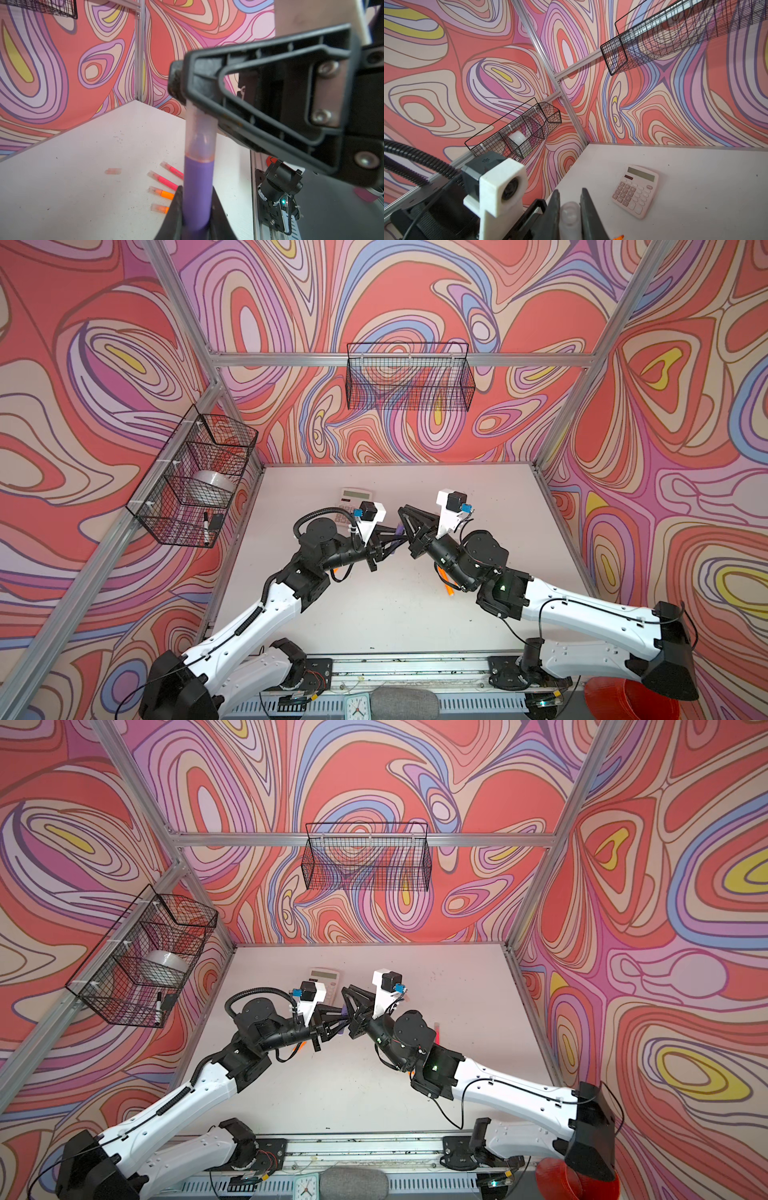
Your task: Insert the pens into the pen caps
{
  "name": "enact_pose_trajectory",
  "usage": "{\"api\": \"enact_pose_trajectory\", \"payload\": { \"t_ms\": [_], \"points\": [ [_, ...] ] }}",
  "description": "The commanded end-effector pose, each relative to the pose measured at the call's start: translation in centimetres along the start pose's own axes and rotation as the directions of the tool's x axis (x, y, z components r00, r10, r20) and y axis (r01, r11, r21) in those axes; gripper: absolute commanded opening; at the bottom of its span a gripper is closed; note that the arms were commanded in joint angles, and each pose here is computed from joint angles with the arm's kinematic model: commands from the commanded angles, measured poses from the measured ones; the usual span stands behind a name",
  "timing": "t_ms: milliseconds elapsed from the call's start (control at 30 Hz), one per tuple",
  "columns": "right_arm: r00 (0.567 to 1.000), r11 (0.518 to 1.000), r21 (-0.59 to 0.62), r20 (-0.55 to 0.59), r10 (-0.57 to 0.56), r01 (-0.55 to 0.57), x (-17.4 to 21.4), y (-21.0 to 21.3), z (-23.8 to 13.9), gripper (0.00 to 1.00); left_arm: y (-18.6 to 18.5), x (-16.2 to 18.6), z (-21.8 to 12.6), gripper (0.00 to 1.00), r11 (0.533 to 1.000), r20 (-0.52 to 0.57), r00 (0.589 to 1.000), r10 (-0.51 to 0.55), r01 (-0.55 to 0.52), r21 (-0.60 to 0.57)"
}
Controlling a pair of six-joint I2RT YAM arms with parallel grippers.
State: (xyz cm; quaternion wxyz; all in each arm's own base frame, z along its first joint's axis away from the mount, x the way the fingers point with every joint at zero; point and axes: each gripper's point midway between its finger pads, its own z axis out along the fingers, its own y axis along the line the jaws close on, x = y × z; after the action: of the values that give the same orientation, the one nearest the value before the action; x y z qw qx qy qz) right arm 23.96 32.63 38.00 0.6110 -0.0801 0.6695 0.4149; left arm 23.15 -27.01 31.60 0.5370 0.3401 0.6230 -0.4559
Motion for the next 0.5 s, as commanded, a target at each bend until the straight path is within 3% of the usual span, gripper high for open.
{"api": "enact_pose_trajectory", "payload": {
  "t_ms": [0,133,267,333,400,467],
  "points": [
    [0.866,0.987,0.045,-0.486,-0.115,0.157,12.9,-3.1,-3.6,0.00,4.5,-10.9,-5.3,0.15,0.948,0.423,0.893,0.154,-0.012,-0.318],
    [0.883,0.987,0.084,-0.462,-0.086,0.140,10.2,-4.1,-2.6,0.00,5.1,-6.7,-5.6,0.34,0.947,0.390,0.916,0.095,0.037,-0.319],
    [0.895,0.980,0.136,-0.441,-0.073,0.147,8.6,-5.7,-1.8,0.00,6.0,-1.6,-5.7,0.69,0.942,0.340,0.941,0.005,0.109,-0.317],
    [0.888,0.975,0.161,-0.454,-0.066,0.155,8.8,-6.8,-1.4,0.00,6.3,0.6,-5.8,0.80,0.935,0.307,0.951,-0.024,0.130,-0.330],
    [0.877,0.969,0.182,-0.477,-0.062,0.167,9.3,-8.1,-1.1,0.00,7.0,2.4,-6.6,0.99,0.915,0.301,0.953,-0.040,0.156,-0.373],
    [0.854,0.960,0.205,-0.516,-0.059,0.190,10.4,-9.7,-0.8,0.00,8.3,4.0,-7.9,1.00,0.868,0.297,0.954,-0.042,0.182,-0.461]
  ]
}}
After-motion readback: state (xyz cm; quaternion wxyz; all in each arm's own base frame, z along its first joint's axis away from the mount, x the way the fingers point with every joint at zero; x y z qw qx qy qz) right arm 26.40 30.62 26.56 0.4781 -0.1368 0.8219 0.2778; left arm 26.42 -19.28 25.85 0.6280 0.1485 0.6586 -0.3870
